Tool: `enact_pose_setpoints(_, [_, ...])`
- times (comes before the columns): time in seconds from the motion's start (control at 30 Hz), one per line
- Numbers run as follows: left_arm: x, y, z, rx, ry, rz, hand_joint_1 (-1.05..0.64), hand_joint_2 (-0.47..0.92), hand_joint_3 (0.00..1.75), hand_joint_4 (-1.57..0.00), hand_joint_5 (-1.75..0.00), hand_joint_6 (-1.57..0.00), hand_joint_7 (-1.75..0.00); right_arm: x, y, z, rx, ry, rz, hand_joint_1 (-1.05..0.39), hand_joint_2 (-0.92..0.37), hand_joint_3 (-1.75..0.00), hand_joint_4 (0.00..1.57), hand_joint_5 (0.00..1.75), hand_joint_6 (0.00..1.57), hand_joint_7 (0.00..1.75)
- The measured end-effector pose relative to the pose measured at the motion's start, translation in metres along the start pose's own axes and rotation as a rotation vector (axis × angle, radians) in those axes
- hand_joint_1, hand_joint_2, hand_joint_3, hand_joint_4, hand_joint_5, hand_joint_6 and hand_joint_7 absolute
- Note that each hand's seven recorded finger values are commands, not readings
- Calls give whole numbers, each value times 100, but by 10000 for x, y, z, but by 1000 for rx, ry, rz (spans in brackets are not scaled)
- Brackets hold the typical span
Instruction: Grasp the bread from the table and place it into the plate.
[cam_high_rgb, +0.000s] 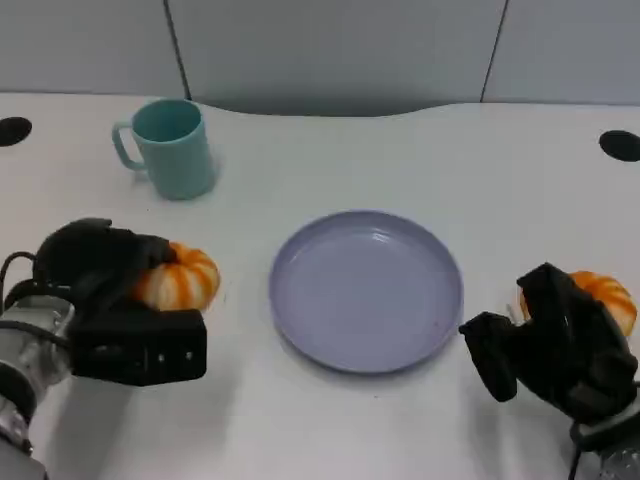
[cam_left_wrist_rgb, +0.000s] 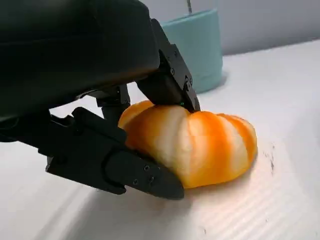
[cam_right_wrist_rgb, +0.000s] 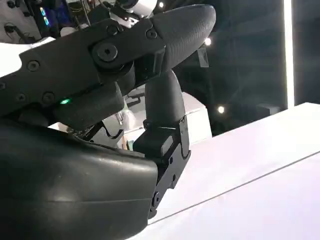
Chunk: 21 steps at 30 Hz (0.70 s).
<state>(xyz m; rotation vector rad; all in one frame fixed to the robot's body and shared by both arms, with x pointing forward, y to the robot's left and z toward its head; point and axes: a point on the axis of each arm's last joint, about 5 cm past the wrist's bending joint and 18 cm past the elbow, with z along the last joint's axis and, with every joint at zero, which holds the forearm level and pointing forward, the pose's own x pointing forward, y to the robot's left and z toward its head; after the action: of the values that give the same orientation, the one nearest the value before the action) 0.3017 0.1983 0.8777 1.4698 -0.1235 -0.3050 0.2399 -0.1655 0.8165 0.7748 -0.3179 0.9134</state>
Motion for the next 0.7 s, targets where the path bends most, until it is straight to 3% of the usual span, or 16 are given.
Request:
enact_pose_setpoints(0.07, [18,52,-15,8,-12,27,-24,92,4,-52,-137,-93,-44,17,-4,1,0,-2,7,-34,-90,0,84,175,66,175])
enact_pose_setpoints(0.27, [124,319,-51,39,-53,128,-24,92,2,-54,-140,-89,-50,58,-6,-4,2,-8,4,-33,-89,0,83,175,67,175])
enact_pose_setpoints(0.37, [143,358,-45,41,-63,145,-28,92,6,-58,-142,-88,-49,59,-4,-10,4,-10,3,-35,-91,-1,82,175,65,175])
enact_pose_setpoints(0.43, [174,412,-12,32,-104,161,-29,92,7,-59,-142,-88,-48,55,-4,-16,6,-10,0,-35,-91,-1,82,175,64,175])
enact_pose_setpoints(0.5, [230,520,33,30,-147,193,-31,92,5,-62,-127,-91,-43,64,-5,-25,9,-9,0,-36,-92,-1,82,175,63,175])
enact_pose_setpoints(0.6, [297,650,119,19,-227,236,-30,91,4,-66,-121,-93,-42,103,-11,-21,-4,-12,13,-36,-91,-1,82,175,63,175])
enact_pose_setpoints(0.7, [355,635,312,-6,-339,268,-31,90,3,-68,-118,-94,-43,115,-14,-11,-12,-3,6,-37,-90,0,83,175,64,175])
